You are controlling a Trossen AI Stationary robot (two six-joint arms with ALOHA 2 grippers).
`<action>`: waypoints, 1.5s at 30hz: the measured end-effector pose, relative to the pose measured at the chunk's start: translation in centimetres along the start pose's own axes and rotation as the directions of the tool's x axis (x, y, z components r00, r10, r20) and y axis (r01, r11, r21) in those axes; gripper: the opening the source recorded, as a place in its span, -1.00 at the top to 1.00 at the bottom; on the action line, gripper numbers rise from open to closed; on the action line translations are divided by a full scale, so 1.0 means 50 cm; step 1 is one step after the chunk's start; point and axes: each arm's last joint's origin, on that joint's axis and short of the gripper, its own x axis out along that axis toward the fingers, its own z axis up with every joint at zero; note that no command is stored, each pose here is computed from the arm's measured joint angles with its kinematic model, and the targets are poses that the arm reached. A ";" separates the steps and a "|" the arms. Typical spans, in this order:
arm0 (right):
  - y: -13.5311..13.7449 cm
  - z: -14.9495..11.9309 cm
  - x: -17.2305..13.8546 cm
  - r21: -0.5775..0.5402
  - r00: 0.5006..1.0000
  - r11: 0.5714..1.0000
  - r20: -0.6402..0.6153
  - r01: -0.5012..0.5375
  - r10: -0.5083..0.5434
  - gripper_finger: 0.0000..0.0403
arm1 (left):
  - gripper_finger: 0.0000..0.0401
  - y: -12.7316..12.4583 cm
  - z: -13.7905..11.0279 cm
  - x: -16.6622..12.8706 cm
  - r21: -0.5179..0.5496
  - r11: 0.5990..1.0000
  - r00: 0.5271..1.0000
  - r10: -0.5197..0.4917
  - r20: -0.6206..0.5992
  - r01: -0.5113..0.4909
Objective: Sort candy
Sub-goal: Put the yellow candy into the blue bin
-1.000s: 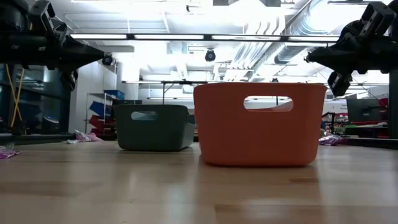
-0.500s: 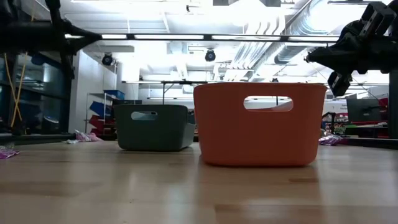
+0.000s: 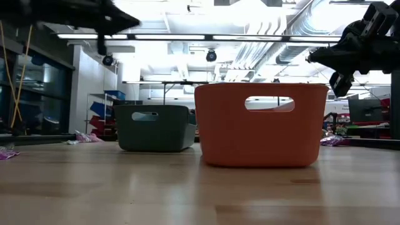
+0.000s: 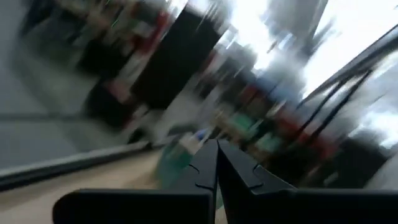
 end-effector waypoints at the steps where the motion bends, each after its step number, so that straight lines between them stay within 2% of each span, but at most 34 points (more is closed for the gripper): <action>1: 0.000 0.000 0.000 0.000 1.000 1.000 0.000 0.000 0.000 1.00 | 1.00 0.001 0.007 0.017 0.027 0.998 0.997 0.057 -0.053 -0.055; 4: -0.001 0.001 0.000 -0.074 1.000 0.997 0.015 0.023 -0.022 1.00 | 0.96 0.011 0.027 0.056 0.124 0.968 0.948 0.240 -0.209 -0.218; 7: -0.002 0.001 0.000 -0.145 0.999 0.989 0.025 0.041 -0.038 1.00 | 0.81 0.026 0.041 0.089 0.206 0.918 0.854 0.393 -0.342 -0.340; 10: 0.000 0.005 0.000 -0.150 0.999 0.988 0.043 0.035 -0.029 1.00 | 0.59 0.050 0.050 0.113 0.252 0.844 0.713 0.535 -0.453 -0.473; 12: 0.004 0.012 0.000 -0.086 0.997 0.996 0.081 0.017 -0.010 1.00 | 0.42 0.072 0.044 0.122 0.268 0.789 0.596 0.600 -0.534 -0.554; 14: 0.010 0.020 -0.001 0.012 0.992 1.000 0.124 -0.021 0.019 1.00 | 0.25 0.093 0.035 0.133 0.256 0.751 0.511 0.618 -0.597 -0.609; 16: 0.016 0.031 -0.003 0.101 0.980 0.993 0.195 -0.054 0.033 1.00 | 0.11 0.115 0.019 0.145 0.255 0.729 0.446 0.615 -0.650 -0.635; 20: 0.028 0.063 -0.012 0.310 0.926 0.945 0.378 -0.107 -0.019 1.00 | -0.10 0.161 -0.019 0.170 0.341 0.686 0.323 0.646 -0.691 -0.643; 23: 0.040 0.087 -0.024 0.325 0.853 0.931 0.521 -0.165 -0.030 1.00 | -0.16 0.198 -0.046 0.186 0.388 0.641 0.236 0.670 -0.704 -0.662; 26: 0.045 0.099 -0.032 0.325 0.800 0.925 0.599 -0.197 -0.040 1.00 | -0.17 0.233 -0.066 0.196 0.427 0.593 0.163 0.693 -0.702 -0.683; 29: 0.040 0.100 -0.032 0.368 0.772 0.915 0.626 -0.166 -0.112 1.00 | -0.17 0.266 -0.081 0.208 0.454 0.574 0.133 0.707 -0.694 -0.682; 33: 0.038 0.101 -0.032 0.343 0.758 0.933 0.636 -0.108 -0.146 1.00 | -0.17 0.307 -0.101 0.226 0.455 0.580 0.128 0.699 -0.703 -0.676; 37: 0.039 0.102 -0.031 0.341 0.756 0.934 0.639 -0.110 -0.144 1.00 | -0.17 0.337 -0.117 0.241 0.433 0.607 0.150 0.678 -0.719 -0.666; 40: 0.039 0.102 -0.031 0.342 0.757 0.933 0.637 -0.109 -0.145 1.00 | -0.15 0.352 -0.127 0.251 0.419 0.651 0.172 0.646 -0.744 -0.633; 43: 0.040 0.103 -0.032 0.339 0.753 0.933 0.644 -0.117 -0.140 1.00 | 0.01 0.356 -0.133 0.250 0.400 0.677 0.164 0.608 -0.776 -0.618; 45: 0.041 0.104 -0.033 0.332 0.748 0.936 0.649 -0.120 -0.134 1.00 | 0.27 0.350 -0.133 0.247 0.400 0.685 0.155 0.597 -0.787 -0.609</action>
